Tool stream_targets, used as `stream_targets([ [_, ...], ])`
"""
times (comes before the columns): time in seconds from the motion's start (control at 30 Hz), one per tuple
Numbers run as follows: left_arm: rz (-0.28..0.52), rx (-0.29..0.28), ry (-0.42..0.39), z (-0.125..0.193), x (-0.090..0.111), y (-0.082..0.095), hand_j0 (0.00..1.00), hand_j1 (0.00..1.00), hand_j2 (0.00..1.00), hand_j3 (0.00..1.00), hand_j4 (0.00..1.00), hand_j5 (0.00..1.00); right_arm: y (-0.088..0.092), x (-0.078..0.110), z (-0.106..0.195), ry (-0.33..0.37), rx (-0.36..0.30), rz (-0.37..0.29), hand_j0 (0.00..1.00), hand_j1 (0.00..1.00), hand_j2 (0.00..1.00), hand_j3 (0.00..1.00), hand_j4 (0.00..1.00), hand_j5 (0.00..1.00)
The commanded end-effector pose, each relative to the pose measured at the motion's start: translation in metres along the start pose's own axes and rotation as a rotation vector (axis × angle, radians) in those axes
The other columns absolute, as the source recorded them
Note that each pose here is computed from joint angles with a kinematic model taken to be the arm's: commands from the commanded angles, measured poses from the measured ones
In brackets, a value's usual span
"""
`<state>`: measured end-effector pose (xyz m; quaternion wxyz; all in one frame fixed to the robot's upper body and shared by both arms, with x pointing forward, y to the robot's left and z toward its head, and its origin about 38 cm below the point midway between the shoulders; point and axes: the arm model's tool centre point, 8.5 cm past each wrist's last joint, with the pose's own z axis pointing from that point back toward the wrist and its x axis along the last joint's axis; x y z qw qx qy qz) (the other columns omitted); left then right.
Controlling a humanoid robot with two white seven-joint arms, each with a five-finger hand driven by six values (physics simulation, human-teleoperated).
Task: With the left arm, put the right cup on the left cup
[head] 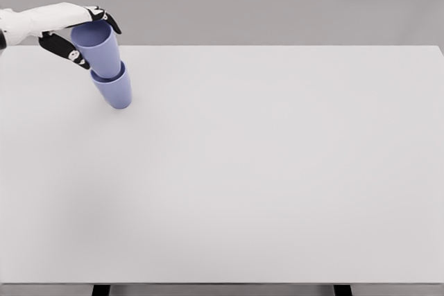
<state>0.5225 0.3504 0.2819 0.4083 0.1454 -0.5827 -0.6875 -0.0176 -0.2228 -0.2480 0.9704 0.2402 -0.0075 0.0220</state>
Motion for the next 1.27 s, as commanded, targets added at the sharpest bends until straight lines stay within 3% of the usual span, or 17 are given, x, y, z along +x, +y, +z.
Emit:
stream_targets([
  [0.0, 0.005, 0.004, -0.002, -0.002, 0.001, 0.000, 0.52, 0.52, 0.52, 0.52, 0.52, 0.52, 0.000, 0.000, 0.000, 0.000, 0.001, 0.001, 1.00, 1.00, 1.00, 1.00, 1.00, 1.00],
  [0.3, 0.012, -0.001, -0.001, -0.002, -0.001, -0.005, 0.55, 0.55, 0.55, 0.55, 0.55, 0.55, 0.000, 0.000, 0.000, 0.001, 0.001, 0.001, 1.00, 1.00, 1.00, 1.00, 1.00, 1.00],
  [0.33, 0.012, 0.002, -0.001, -0.002, -0.001, -0.005, 0.61, 0.61, 0.61, 0.61, 0.61, 0.61, 0.000, 0.000, 0.000, 0.000, 0.001, 0.001, 1.00, 1.00, 1.00, 1.00, 1.00, 1.00],
  [0.37, 0.012, 0.002, -0.001, -0.002, -0.001, -0.005, 0.80, 0.80, 0.80, 0.80, 0.80, 0.80, 0.000, 0.000, 0.000, 0.000, 0.001, 0.001, 1.00, 1.00, 1.00, 1.00, 1.00, 1.00],
  [0.43, 0.012, 0.007, -0.003, -0.002, 0.000, -0.004, 1.00, 1.00, 1.00, 1.00, 1.00, 1.00, 0.000, 0.000, 0.000, 0.000, 0.001, 0.001, 1.00, 1.00, 1.00, 1.00, 1.00, 1.00],
  [0.7, 0.007, 0.017, -0.013, 0.001, 0.003, -0.002, 1.00, 1.00, 1.00, 1.00, 1.00, 1.00, 0.000, 0.000, 0.000, 0.001, 0.001, 0.001, 1.00, 1.00, 1.00, 1.00, 1.00, 1.00],
  [0.87, -0.003, 0.057, -0.134, 0.066, 0.047, 0.017, 1.00, 1.00, 1.00, 1.00, 1.00, 1.00, 0.000, 0.000, 0.000, 0.000, 0.001, 0.001, 1.00, 1.00, 1.00, 1.00, 1.00, 1.00],
  [0.97, -0.005, 0.028, -0.240, 0.103, 0.095, 0.010, 1.00, 1.00, 1.00, 1.00, 1.00, 1.00, 0.000, 0.000, 0.000, 0.001, 0.001, 0.001, 1.00, 1.00, 1.00, 1.00, 1.00, 1.00],
  [1.03, 0.015, -0.015, -0.321, 0.109, 0.125, -0.013, 1.00, 1.00, 1.00, 1.00, 1.00, 1.00, 0.000, 0.000, 0.000, 0.000, 0.001, 0.001, 1.00, 1.00, 1.00, 1.00, 1.00, 1.00],
  [1.13, 0.091, -0.008, -0.356, 0.102, 0.127, -0.041, 1.00, 1.00, 1.00, 1.00, 1.00, 1.00, 0.000, 0.000, 0.000, 0.001, 0.001, 0.001, 1.00, 1.00, 1.00, 1.00, 1.00, 1.00],
  [1.23, 0.112, 0.005, -0.412, 0.085, 0.136, -0.046, 1.00, 1.00, 1.00, 1.00, 1.00, 1.00, 0.000, 0.000, 0.000, 0.000, 0.001, 0.001, 1.00, 1.00, 1.00, 1.00, 1.00, 1.00],
])
